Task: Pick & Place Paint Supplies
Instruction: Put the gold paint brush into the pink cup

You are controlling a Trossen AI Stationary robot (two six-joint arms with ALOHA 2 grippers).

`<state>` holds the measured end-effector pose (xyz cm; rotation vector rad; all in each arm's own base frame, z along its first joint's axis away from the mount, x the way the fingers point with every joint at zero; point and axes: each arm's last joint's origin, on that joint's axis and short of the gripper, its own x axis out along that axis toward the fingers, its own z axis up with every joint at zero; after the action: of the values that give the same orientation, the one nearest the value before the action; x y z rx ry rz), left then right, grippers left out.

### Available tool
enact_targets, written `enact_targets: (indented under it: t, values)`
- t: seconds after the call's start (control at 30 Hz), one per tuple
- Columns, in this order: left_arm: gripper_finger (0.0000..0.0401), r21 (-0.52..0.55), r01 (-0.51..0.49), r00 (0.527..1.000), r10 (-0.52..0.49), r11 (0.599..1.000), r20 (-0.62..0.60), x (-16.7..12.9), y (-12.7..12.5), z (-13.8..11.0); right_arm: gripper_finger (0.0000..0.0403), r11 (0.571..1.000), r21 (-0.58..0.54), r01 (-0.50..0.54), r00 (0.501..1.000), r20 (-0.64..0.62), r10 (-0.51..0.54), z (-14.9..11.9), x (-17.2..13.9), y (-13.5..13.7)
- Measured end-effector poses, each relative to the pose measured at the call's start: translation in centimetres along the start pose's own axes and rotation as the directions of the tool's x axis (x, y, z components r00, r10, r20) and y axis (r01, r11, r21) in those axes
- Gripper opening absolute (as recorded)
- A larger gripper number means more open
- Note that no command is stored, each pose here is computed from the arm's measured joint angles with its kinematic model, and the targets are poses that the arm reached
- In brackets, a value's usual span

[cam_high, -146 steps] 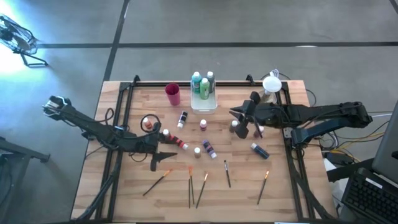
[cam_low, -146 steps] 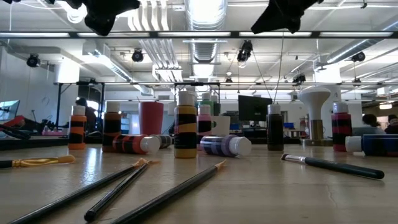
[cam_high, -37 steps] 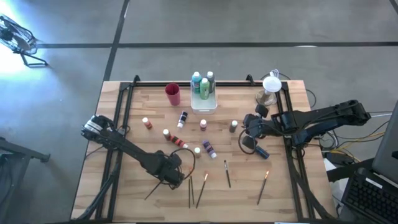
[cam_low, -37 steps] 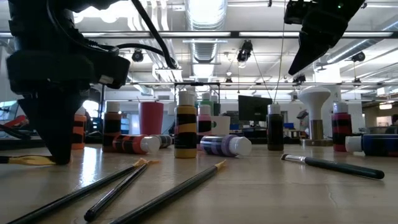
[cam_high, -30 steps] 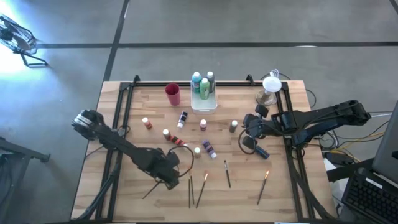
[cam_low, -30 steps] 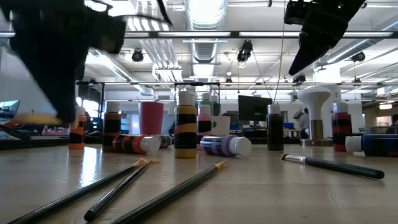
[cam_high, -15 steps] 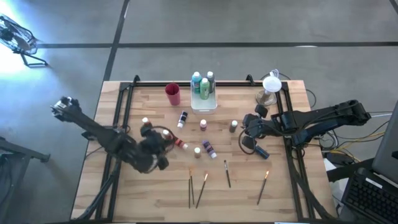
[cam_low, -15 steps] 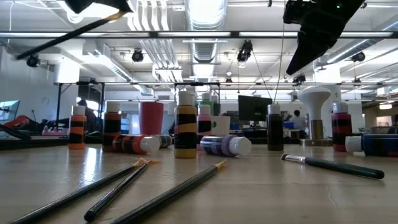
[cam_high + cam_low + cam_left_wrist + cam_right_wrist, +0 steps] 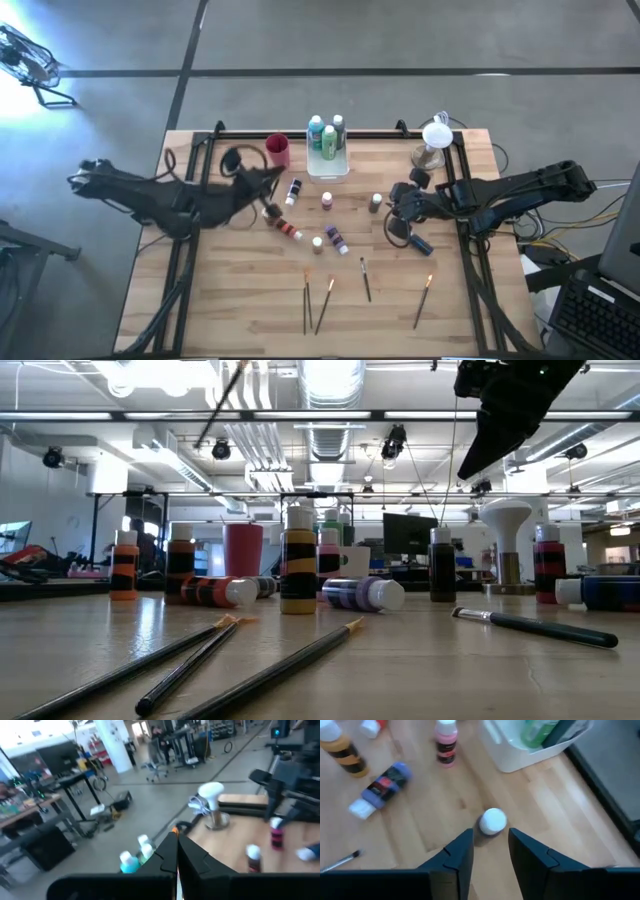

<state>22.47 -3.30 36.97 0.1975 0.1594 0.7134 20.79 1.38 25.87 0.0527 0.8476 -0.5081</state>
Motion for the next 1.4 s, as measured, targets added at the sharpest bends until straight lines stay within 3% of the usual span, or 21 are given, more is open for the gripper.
enact_targets:
  t: [0.2, 0.47, 0.87, 1.4]
  values:
    - [0.0000, -0.007, -0.008, 0.997, 0.008, 1.000, 0.083, 3.5, 3.2, -1.0, 0.0130, 0.993, 0.000, 0.118, 0.992, 0.038, -0.118, -0.3, 0.3, -0.3]
    - [0.0000, -0.099, 0.008, 0.986, 0.009, 0.995, 0.166, 5.5, 7.0, -3.1, 0.0137, 0.993, 0.058, 0.099, 0.990, 0.100, -0.104, -0.4, 1.1, 0.1]
    - [0.0000, -0.065, -0.092, 0.957, 0.106, 0.994, 0.268, 6.2, 8.5, -5.4, 0.0097, 0.994, 0.071, 0.084, 0.987, 0.132, -0.093, -0.3, 1.3, 0.2]
    - [0.0000, -0.099, -0.091, 0.944, 0.117, 0.991, 0.309, 7.6, 11.9, -6.0, 0.0071, 0.994, 0.065, 0.085, 0.987, 0.130, -0.093, -0.4, 1.3, 0.2]
